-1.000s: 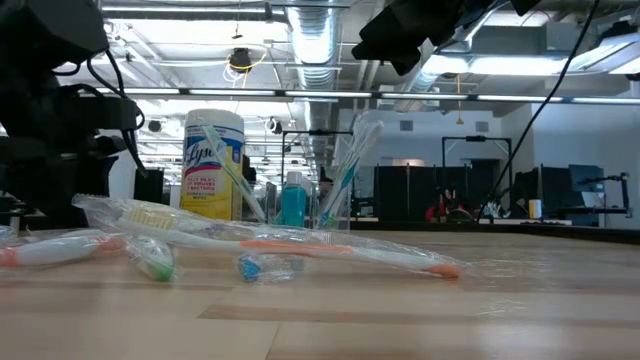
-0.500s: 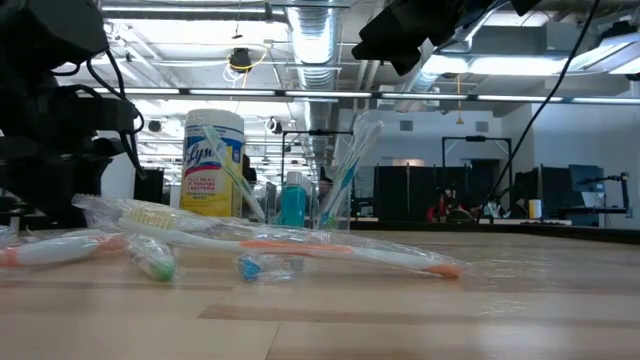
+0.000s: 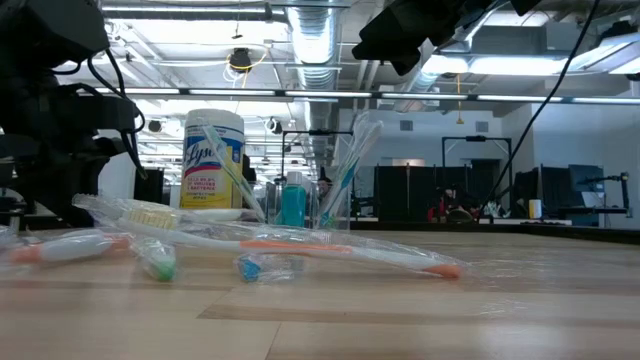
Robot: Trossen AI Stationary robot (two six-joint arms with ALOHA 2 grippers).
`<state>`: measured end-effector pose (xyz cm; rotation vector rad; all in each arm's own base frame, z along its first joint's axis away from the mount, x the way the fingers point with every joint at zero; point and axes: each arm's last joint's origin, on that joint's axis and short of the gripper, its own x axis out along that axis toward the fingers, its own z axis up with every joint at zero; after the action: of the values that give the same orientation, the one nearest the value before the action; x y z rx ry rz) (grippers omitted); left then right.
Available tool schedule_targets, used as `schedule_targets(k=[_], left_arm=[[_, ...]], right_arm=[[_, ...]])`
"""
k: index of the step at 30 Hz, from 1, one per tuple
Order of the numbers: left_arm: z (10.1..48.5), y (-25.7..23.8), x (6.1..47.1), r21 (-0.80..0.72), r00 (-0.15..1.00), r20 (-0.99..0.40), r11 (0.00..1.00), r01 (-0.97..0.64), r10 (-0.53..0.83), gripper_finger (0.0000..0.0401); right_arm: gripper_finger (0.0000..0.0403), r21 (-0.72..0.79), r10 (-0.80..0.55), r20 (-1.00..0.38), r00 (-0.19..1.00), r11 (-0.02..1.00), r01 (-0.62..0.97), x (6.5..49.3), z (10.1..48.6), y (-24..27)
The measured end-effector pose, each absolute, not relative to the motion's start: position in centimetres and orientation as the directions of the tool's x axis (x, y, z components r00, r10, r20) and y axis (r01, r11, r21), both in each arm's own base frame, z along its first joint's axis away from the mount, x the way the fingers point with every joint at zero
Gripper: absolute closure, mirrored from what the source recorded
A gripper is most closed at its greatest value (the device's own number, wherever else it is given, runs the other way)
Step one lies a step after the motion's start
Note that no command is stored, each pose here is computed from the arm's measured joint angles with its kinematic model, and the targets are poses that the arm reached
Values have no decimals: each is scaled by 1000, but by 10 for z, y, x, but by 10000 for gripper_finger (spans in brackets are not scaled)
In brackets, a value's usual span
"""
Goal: Pick & Place toothbrushing station
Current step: Put the purple toothbrush into the transparent organizer
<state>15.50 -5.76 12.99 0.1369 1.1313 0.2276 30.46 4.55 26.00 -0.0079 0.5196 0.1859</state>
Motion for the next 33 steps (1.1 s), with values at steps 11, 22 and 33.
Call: schedule_targets(k=[11,22,33], left_arm=[[132,-59,157,215,419,-875,970,-114,243,376],[167,-70,182,145,524,-829,980,-138,197,377],[194,-79,196,-49,581,-810,977,-206,82,377]], right_arm=[[272,41,175,-494,852,983,-178,305,260,46],[272,41,175,-494,852,983,-178,305,260,46],[272,33,175,-487,856,983,-182,305,261,46]])
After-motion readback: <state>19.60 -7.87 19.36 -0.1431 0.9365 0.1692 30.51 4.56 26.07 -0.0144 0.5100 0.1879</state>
